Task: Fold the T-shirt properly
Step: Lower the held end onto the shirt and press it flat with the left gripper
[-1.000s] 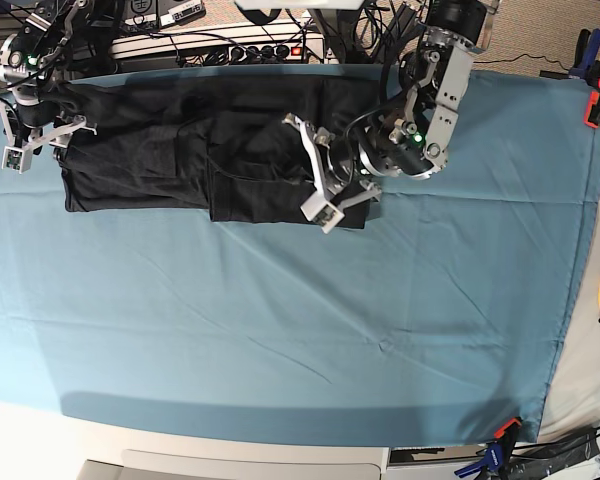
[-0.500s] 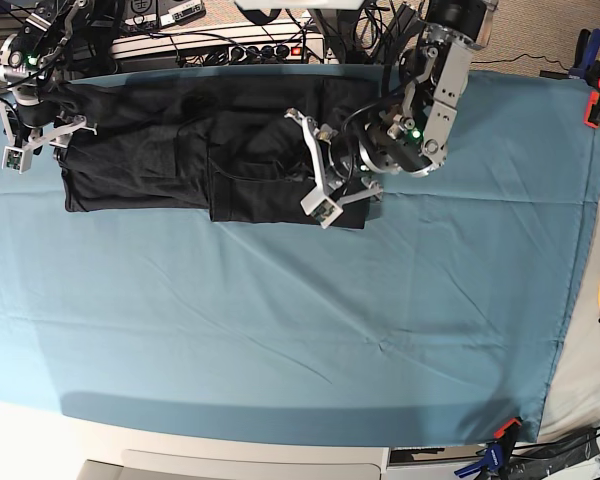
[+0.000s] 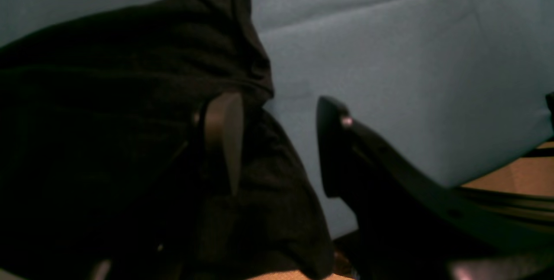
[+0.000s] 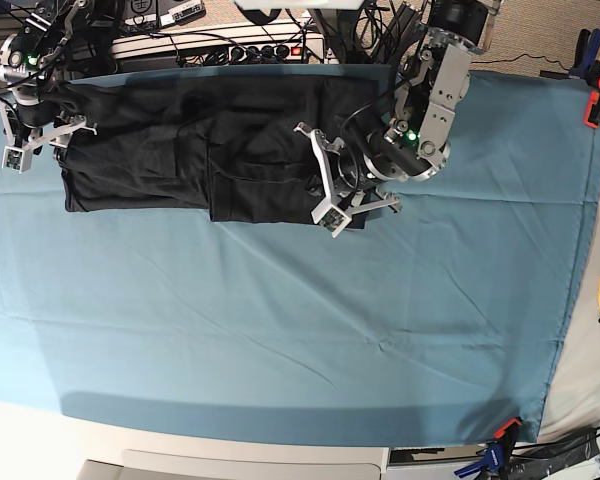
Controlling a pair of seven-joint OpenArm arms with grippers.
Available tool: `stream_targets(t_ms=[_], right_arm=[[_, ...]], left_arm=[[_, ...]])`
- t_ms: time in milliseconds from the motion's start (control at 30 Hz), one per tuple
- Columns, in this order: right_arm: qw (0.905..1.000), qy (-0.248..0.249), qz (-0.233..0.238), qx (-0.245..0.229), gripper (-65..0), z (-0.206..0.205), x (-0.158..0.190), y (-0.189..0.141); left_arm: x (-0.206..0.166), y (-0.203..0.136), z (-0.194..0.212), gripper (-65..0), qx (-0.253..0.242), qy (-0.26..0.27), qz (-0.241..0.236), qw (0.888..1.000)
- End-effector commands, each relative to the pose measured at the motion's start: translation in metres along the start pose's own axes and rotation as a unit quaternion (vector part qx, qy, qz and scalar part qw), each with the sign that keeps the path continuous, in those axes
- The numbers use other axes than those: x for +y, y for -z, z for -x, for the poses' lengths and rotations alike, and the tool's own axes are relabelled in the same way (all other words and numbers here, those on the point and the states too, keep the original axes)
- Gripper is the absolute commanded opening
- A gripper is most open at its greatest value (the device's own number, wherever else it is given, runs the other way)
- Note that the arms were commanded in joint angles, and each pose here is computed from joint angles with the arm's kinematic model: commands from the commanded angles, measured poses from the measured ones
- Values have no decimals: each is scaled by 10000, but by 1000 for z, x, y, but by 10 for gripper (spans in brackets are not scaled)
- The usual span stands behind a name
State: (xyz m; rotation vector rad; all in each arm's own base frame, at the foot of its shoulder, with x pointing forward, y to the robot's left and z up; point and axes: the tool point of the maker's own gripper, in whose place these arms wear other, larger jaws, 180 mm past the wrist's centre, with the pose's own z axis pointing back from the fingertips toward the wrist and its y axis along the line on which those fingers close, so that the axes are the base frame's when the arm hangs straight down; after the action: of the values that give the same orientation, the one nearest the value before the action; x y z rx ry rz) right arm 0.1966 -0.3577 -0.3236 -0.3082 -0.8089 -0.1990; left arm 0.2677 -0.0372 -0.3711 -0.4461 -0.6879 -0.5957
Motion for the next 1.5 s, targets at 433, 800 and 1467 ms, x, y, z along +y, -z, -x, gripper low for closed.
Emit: stream_targets(t_ms=[433,800,1467], right_arm=[[9995,12,-44,-323,-371,-17,-1,-3],[9995,11,-42,-323,-371,-17,-1,-3],[9995,12,-44,-325,-371,-17,-1,-3]], left_arm=[[-23,-2,-7,-650,-281,-323,472,9980],[-16,-2,0,-650,-147,-167,265,9994],[-88,7,20,-650,124,235,1058,9940]])
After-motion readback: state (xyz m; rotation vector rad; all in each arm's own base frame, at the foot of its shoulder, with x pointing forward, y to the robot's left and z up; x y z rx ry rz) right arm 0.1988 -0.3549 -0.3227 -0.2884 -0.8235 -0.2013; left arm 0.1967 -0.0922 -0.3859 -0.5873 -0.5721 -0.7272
